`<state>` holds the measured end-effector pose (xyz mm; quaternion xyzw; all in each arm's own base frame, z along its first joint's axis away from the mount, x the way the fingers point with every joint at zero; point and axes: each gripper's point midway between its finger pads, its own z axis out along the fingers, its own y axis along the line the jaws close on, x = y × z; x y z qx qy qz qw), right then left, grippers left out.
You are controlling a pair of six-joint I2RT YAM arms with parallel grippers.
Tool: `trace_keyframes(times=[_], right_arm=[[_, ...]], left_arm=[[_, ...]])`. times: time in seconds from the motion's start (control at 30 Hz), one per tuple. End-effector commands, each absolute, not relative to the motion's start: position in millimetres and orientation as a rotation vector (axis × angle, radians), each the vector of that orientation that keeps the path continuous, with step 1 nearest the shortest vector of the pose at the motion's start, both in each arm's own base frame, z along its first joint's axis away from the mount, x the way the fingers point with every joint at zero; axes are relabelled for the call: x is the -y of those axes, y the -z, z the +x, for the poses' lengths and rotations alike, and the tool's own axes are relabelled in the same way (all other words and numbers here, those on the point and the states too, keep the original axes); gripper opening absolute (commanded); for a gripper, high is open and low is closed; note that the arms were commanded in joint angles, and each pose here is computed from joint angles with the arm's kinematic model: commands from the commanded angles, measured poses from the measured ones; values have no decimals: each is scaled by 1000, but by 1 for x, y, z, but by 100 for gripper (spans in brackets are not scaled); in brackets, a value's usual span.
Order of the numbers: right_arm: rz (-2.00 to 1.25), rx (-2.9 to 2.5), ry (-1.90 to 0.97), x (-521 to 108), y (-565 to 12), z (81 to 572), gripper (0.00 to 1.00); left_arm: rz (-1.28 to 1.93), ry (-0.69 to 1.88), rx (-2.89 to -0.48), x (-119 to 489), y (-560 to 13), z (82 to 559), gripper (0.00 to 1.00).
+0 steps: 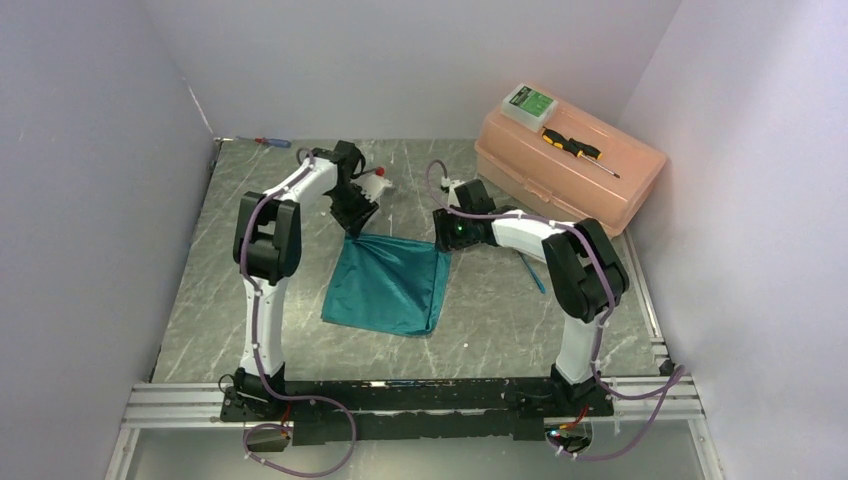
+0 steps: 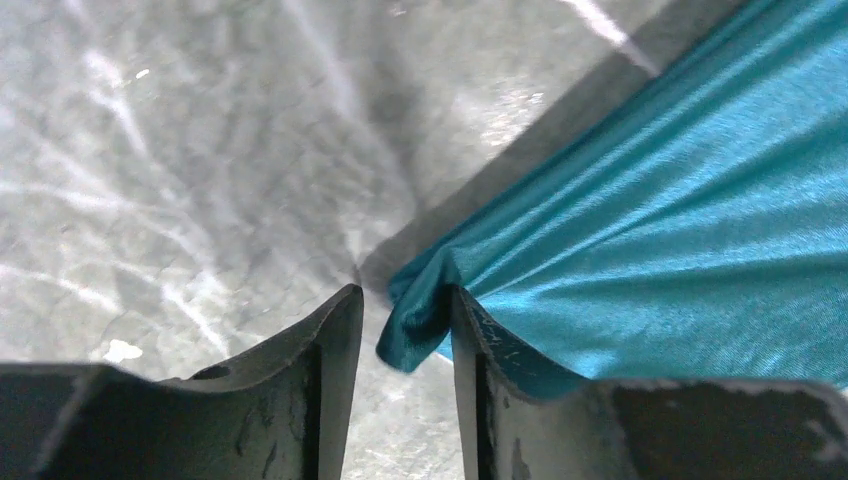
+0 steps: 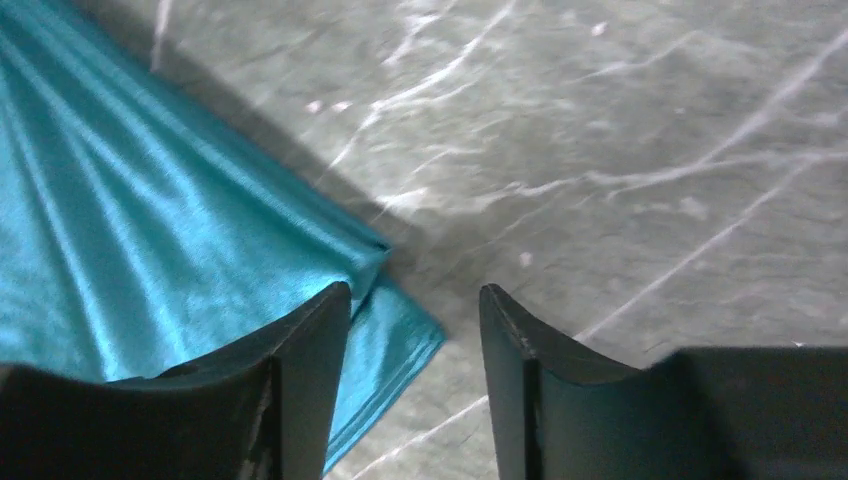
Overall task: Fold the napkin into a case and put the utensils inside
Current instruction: Turn over the upper triangle folded napkin at the center of the board.
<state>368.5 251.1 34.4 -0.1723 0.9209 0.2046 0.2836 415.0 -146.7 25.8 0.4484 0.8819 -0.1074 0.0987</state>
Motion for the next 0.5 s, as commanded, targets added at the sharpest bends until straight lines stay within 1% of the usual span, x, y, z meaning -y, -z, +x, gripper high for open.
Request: trace_keyframes(times=[0.0,0.03,0.1,0.13,0.17,0.2,0.23,0.3,0.37,0.47], right_arm=[[-413,-2386,-412,-241,-53,408,75],[-381,-2379,-373,-237,-56,413,81],[-306,-2347,-311,-226,-68,418,83],[-273,-2317,-317,-224,-78,418,84],[-241,-2287,-344,-225,-89,416,83],[-217,-2254,-390,-228,-98,414,82],[-198,-2231,-436,-233,-107,409,80],[-183,-2232,-573,-251,-112,393,75],[-183,-2262,-622,-263,-104,383,69],[-166,-2296,-673,-276,-89,378,59]], left_arm=[[1190,254,-2585,141,-43,438,47],[1170,263,-2576,143,-50,441,49],[1128,295,-2565,145,-64,444,57],[1102,315,-2553,145,-71,447,60],[1068,341,-2536,145,-79,450,66],[1018,382,-2520,144,-88,454,87],[981,421,-2507,145,-95,456,93],[922,491,-2485,143,-109,460,94],[892,519,-2470,141,-118,461,94],[868,494,-2455,132,-127,463,94]])
